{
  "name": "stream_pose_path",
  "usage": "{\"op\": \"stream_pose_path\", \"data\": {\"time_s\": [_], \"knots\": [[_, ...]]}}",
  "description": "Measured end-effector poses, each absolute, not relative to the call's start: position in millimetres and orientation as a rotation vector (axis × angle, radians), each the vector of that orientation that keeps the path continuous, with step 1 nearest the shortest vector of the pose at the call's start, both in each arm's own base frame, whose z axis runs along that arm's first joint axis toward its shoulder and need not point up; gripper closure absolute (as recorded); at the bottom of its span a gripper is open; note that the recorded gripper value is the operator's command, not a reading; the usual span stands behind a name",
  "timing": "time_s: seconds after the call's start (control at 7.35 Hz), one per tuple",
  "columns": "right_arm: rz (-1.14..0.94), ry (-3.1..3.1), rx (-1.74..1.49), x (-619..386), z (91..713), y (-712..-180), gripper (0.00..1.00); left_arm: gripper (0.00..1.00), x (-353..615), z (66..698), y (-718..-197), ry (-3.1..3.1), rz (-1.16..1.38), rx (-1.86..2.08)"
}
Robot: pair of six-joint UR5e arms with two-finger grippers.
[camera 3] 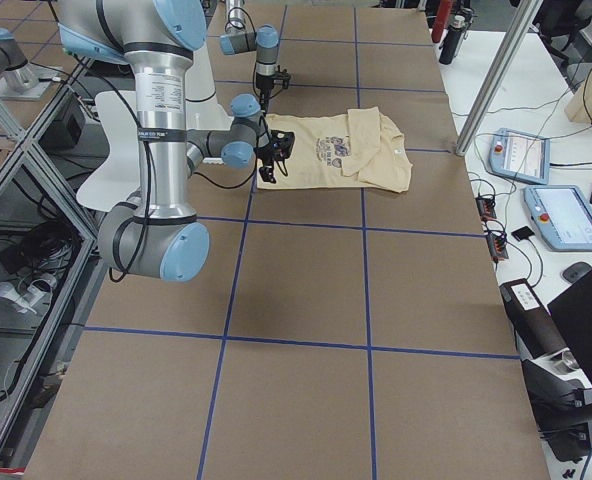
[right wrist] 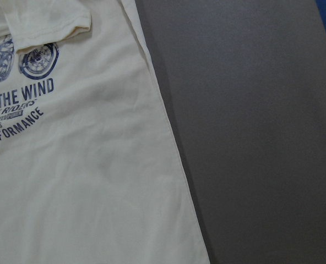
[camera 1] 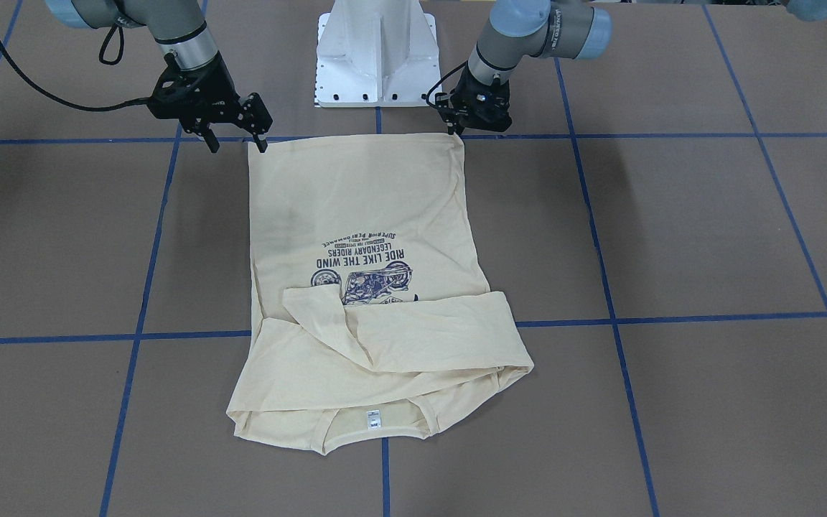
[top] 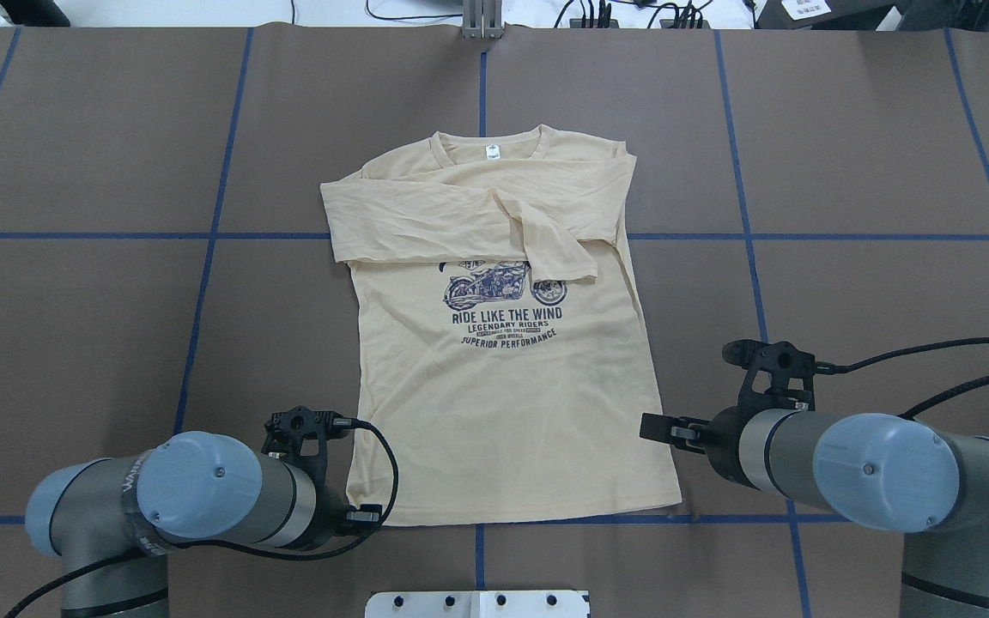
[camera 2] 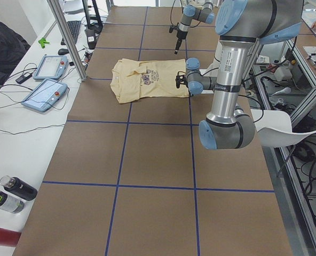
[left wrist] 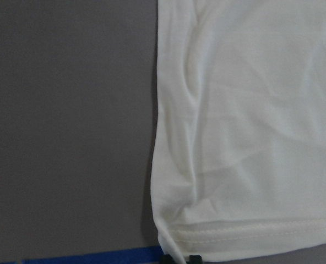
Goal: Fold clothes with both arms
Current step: 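Grasp the hem corners nearest the robot with both grippers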
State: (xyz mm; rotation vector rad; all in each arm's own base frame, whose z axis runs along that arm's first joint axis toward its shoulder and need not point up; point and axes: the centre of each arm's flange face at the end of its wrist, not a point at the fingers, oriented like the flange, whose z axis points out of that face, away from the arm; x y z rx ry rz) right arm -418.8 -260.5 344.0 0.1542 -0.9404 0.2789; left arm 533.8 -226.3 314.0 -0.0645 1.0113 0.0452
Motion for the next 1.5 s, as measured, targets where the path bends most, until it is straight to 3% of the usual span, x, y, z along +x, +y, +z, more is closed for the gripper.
{"op": "stream_pose_path", "data": {"time_s": [0.82,0.95,1.23,1.5], "knots": [[0.309,-0.935,0.137,-422,348,-257,0.01,1.0,508,287,-233,1.065,0.041,-0.043],[0.317,-0.924,0.142,-427,353,-254,0.08,1.0,506,283,-232,1.073,0.042,-0.042],[0.327,-0.885,0.16,-439,370,-252,0.35,1.0,507,279,-229,1.082,0.045,-0.047],[0.329,-0.849,0.184,-447,380,-248,0.48,1.0,509,274,-226,1.093,0.051,-0.049]]}}
